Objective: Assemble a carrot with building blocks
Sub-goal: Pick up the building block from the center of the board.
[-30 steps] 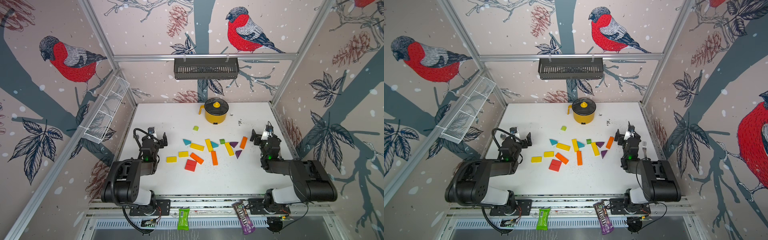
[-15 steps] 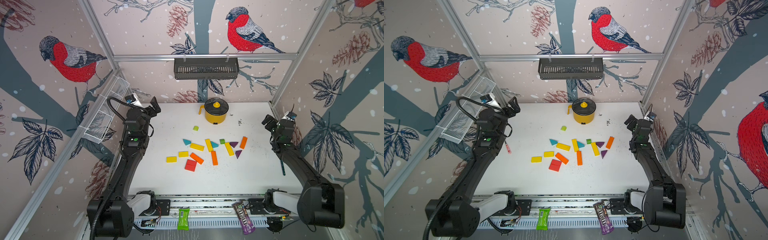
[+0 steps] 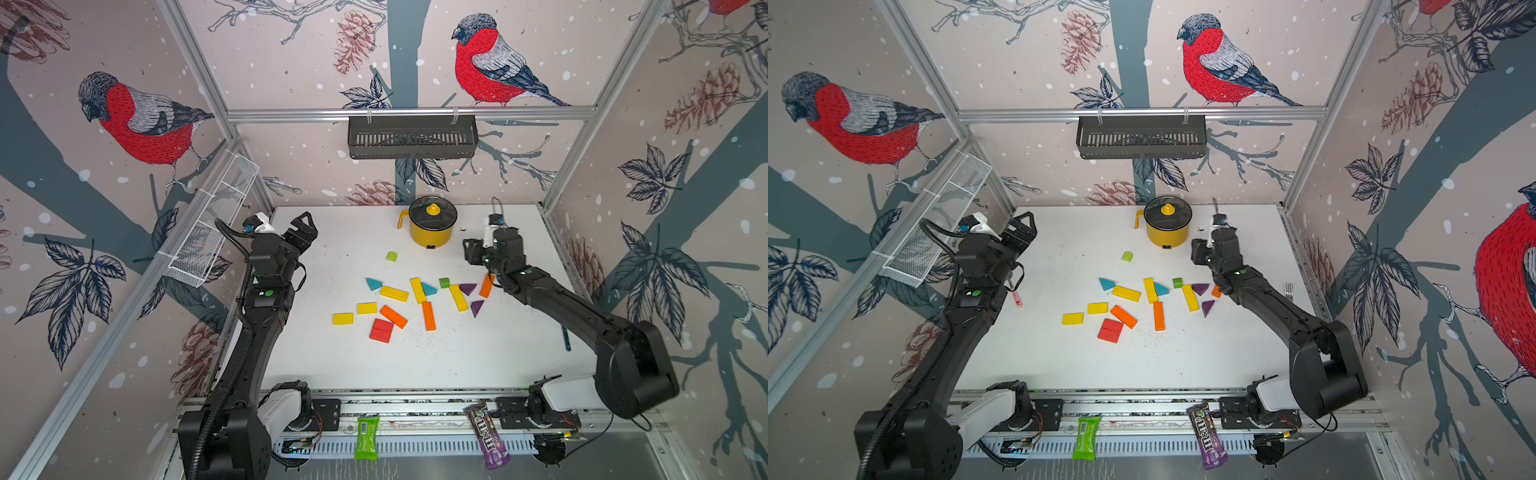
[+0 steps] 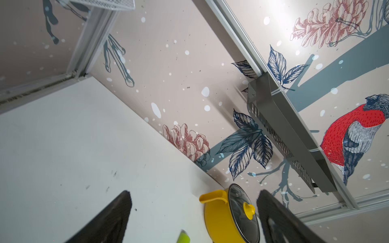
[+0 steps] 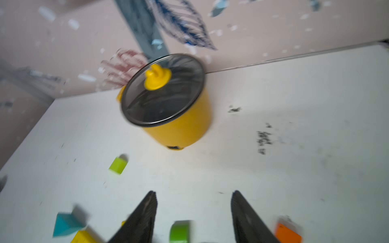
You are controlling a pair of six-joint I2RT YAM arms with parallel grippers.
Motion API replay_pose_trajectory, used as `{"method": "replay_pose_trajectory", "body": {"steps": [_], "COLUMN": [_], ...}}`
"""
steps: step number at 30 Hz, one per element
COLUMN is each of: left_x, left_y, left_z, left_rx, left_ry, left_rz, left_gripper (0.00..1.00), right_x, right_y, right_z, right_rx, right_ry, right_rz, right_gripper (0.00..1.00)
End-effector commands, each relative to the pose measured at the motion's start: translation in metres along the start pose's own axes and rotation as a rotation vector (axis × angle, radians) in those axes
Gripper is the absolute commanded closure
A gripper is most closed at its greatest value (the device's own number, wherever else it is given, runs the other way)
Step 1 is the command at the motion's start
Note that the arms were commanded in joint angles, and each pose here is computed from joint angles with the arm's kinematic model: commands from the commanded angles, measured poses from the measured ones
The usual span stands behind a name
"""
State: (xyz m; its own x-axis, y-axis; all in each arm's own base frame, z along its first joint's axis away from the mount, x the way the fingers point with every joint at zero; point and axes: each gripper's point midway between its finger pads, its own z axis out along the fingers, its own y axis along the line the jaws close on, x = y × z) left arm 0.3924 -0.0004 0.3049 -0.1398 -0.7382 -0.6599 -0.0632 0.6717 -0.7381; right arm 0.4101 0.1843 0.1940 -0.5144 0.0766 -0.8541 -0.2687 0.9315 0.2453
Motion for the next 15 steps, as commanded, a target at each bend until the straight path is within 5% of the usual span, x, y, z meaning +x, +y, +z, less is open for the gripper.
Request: {"method": "replay_pose_trajectory", "body": {"steps": [1,7,15], "left_x": [0.038,0.075,0.089], "left_y": [0.000,-0.005,-0.004], "left_z": [0.011,0.033,0.033], "left_rx": [0.054,0.111,0.153], "left_ry": [0.180,0.415,0.449], "left_rz": [-0.139,-0.167,-0.258], "left_gripper": [0.08,0.11,0.11], "right_x": [0.027,0.090,0.145], "right_y": [0.061,0.149,0.192], "right_z": [0.019,0.049,0.067], "right_rx": [-0.121,-0.261,-0.388], "right_ry": [0.115,0.251,0.378], "right_rz": [-0.262,-0.474,-0.583], "right_gripper": [0.54,0.55,0.43]}}
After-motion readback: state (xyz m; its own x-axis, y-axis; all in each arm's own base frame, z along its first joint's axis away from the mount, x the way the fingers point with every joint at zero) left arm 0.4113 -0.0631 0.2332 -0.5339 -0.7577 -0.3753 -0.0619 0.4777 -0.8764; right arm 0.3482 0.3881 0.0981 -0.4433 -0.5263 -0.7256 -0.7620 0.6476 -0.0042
